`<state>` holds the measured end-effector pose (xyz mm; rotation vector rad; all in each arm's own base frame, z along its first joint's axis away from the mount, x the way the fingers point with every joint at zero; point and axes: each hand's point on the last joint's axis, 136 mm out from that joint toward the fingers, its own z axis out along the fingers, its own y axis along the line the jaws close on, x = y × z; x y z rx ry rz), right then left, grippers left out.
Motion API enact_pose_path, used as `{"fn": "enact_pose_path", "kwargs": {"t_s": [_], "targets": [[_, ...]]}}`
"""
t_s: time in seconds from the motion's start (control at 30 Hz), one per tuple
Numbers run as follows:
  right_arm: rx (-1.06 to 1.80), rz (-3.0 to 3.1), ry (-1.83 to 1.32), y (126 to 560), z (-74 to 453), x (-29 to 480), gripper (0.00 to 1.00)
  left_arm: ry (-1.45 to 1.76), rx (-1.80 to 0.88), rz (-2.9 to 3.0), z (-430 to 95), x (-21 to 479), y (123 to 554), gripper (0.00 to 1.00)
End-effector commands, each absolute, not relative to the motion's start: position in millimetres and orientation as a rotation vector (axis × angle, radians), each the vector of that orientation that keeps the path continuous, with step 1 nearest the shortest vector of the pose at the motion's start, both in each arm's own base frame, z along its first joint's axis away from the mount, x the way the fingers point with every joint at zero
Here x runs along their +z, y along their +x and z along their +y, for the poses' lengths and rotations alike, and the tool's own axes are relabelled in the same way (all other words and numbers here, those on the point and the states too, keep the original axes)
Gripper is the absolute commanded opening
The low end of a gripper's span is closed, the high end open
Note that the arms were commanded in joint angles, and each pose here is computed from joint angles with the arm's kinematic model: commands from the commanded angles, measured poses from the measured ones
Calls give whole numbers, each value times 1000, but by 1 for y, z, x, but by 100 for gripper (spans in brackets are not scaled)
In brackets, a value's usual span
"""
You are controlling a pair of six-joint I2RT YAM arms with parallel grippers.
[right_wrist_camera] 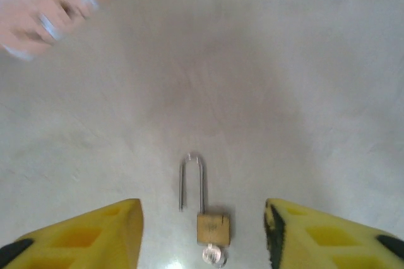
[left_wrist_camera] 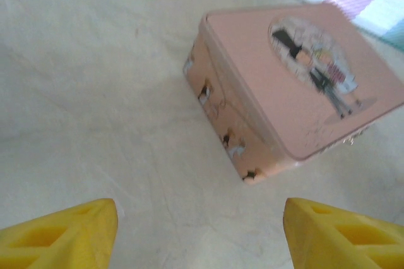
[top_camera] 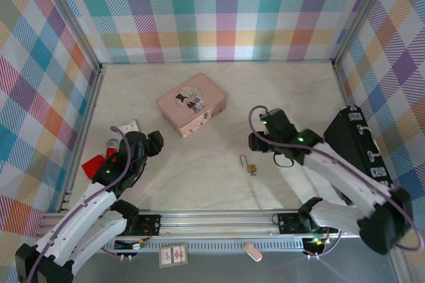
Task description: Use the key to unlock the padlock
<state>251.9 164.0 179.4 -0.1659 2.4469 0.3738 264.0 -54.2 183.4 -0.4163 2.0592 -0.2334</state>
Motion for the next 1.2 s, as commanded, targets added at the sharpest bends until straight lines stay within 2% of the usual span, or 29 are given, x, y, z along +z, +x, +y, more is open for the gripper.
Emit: {"fn": "enact_pose_path", "kwargs": {"t_s": [0.0, 0.1, 0.2, 0.43, 0.63, 0.97, 1.17], "targets": [[289, 2192, -98, 267, 139, 227, 64, -471, -128, 1934, -27, 220, 261, 70], [317, 1993, -42, 274, 129, 267, 76, -524, -159, 1799, -19, 245, 261, 71], [344, 1853, -75, 279, 133, 295, 84, -564, -153, 1705, -12, 266, 266, 76], [278, 1806, -175, 293, 143, 297, 100, -579, -9, 1682, -2, 278, 282, 87], [170, 1910, -191, 299, 136, 259, 99, -699, 174, 1640, 22, 254, 288, 100], [13, 1952, -162, 304, 115, 201, 99, -359, 443, 1756, 19, 195, 326, 100], [-38, 2030, -149, 305, 108, 179, 99, -205, 461, 1774, 15, 149, 345, 100]]}}
